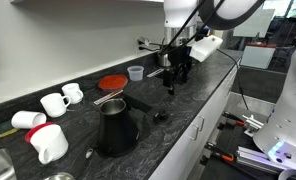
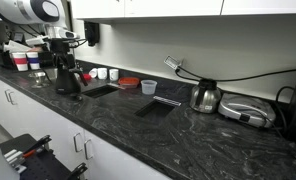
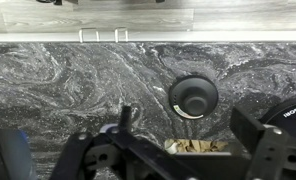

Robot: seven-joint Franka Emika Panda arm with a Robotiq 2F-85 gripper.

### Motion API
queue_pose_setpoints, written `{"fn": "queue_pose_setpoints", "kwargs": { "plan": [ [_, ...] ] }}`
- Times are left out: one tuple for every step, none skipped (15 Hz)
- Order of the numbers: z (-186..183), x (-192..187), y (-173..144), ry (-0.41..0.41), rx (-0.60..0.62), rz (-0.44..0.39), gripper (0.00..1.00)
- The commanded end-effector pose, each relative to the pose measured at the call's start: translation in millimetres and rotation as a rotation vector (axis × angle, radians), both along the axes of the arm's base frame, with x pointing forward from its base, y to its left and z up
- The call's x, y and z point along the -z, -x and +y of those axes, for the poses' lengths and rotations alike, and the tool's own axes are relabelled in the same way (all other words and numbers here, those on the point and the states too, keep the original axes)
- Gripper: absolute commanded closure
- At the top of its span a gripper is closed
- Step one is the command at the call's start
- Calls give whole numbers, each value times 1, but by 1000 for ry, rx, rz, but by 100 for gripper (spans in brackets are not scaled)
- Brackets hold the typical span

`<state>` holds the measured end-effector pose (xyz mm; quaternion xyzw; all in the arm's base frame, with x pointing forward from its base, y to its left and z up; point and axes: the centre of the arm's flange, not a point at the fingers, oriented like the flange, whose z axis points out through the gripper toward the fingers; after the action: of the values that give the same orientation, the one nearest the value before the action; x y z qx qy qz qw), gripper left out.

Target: Place the lid on the teapot

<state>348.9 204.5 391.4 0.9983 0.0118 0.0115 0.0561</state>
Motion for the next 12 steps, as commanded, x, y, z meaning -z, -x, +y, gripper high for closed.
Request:
{"fn": "queue_pose_setpoints", "kwargs": {
  "plan": [
    [0, 0, 0, 0, 0, 0, 0],
    [0, 3, -2, -6, 21, -7, 0],
    [2, 7, -4, -9, 26, -11, 0],
    [2, 10, -5, -9, 33, -11, 0],
    [2, 14, -7, -19, 41, -8, 0],
    [2, 17, -8, -30, 48, -5, 0],
    [2, 22, -10, -47, 56, 1, 0],
    [2, 27, -12, -61, 65, 7, 0],
    [2, 33, -15, -74, 71, 15, 0],
    [2, 39, -17, -86, 77, 16, 0],
    [3, 46, -22, -101, 82, 20, 0],
    [3, 53, -26, -98, 83, 31, 0]
  ]
}}
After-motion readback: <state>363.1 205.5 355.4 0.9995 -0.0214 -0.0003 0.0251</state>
